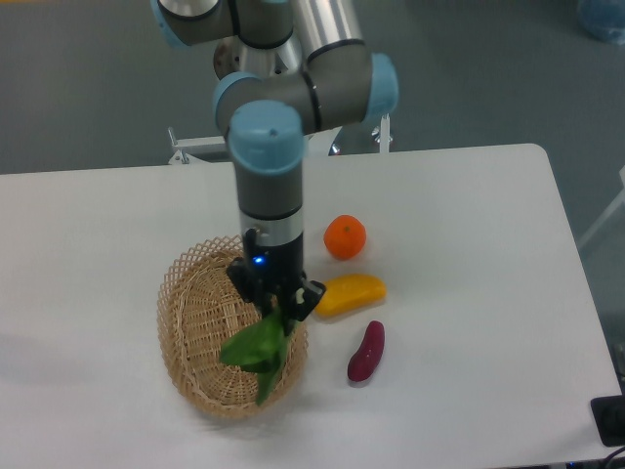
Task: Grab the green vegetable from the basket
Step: 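Lift the bok choy out of the basket and carry it beside the sweet potato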
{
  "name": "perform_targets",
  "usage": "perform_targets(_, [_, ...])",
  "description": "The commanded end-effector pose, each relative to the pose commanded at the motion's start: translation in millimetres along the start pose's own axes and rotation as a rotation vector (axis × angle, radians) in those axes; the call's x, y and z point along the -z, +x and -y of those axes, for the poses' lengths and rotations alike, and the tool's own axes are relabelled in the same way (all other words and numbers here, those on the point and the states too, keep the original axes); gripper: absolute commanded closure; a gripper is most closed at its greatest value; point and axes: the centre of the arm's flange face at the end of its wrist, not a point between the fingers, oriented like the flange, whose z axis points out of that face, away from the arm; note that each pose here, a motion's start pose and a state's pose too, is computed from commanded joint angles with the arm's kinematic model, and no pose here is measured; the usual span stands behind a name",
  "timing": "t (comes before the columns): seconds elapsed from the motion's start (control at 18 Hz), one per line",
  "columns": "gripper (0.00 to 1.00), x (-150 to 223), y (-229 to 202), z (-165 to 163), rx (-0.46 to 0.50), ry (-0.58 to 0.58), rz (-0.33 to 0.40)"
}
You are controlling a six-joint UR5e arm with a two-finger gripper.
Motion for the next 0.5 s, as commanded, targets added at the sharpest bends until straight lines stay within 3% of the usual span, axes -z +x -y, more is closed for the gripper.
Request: perform_targets(0.5, [0.63,22.4,-77.5,-85.6,-0.092,-0.105,-0.053])
